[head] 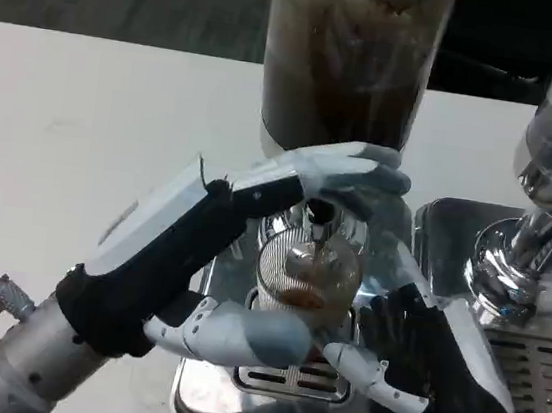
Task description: Grasp the cup under the faucet to collect the drink, then remove the cup.
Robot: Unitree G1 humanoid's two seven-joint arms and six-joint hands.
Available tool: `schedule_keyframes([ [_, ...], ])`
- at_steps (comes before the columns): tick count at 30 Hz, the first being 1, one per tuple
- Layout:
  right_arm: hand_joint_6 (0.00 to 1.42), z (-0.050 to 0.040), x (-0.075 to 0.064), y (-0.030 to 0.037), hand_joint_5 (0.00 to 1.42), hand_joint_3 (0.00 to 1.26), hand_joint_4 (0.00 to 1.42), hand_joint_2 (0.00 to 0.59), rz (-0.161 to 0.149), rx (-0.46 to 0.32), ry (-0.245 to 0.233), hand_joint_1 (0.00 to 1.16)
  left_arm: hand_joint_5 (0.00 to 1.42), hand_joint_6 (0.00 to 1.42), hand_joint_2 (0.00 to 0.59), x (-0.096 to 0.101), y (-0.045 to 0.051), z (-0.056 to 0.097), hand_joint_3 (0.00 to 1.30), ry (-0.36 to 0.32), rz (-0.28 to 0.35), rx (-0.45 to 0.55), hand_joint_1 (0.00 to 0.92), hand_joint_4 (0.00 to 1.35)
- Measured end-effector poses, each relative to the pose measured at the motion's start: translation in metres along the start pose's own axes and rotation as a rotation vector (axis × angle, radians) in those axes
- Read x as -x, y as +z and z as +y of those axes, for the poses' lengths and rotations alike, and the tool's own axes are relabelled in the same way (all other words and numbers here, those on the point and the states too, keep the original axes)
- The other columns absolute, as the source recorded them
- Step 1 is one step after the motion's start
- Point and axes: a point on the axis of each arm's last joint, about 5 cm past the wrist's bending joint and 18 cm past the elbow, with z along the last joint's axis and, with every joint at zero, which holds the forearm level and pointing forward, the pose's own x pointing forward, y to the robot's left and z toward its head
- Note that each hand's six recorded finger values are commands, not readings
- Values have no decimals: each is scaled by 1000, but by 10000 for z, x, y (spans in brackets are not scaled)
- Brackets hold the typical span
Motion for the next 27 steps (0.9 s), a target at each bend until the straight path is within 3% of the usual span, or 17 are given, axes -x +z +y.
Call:
schedule_keyframes([
  [10,0,19,-5,13,0,0,0,224,-6,-10,37,586,376,353,113,0,-1,2,299,4,3,1,0,181],
  [18,0,34,-14,29,0,0,0,217,-9,-92,12,625,376,332,114,2,-2,1,299,9,6,3,0,181],
  [24,0,55,-14,27,0,0,0,214,-21,-105,14,632,362,311,115,3,0,6,299,18,7,0,0,172],
  [27,0,63,-15,27,0,0,0,213,-25,-109,14,634,313,233,116,10,7,25,278,33,11,-10,0,136],
])
